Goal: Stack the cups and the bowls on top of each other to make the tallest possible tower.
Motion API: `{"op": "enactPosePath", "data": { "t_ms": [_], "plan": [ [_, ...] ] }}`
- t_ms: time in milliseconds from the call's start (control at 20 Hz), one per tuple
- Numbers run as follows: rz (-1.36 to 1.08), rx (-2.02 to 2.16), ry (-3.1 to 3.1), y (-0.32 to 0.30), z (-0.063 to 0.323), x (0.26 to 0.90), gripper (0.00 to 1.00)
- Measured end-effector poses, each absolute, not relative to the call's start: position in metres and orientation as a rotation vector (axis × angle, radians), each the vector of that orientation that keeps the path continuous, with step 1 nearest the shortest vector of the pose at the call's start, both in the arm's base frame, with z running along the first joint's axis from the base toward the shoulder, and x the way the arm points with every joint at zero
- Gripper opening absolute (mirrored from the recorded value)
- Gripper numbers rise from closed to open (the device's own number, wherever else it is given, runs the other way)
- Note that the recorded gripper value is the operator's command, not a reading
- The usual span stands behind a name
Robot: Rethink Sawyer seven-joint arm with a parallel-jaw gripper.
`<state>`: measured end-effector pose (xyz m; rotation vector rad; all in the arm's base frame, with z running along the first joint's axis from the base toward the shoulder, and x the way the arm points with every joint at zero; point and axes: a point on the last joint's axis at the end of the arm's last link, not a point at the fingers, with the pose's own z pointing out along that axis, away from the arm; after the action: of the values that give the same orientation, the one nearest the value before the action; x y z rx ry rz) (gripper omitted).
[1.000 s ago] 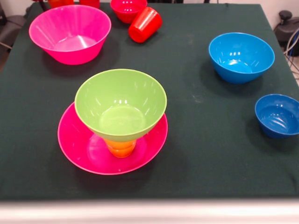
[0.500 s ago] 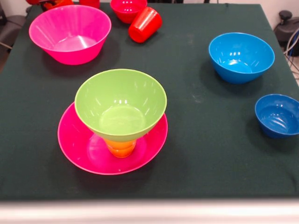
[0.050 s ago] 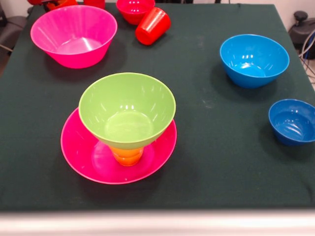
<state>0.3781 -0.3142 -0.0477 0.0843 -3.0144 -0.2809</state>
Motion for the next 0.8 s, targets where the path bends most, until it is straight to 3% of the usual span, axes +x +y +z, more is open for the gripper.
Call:
{"op": "enactPosePath", "data": {
  "t_ms": [350, 800],
  "plan": [
    [-0.28, 0.098, -3.01, -0.312, -0.037, 0.38, 0.0],
    [-0.248, 0.053, -2.945, -0.329, 0.024, 0.4, 0.0]
  ]
}}
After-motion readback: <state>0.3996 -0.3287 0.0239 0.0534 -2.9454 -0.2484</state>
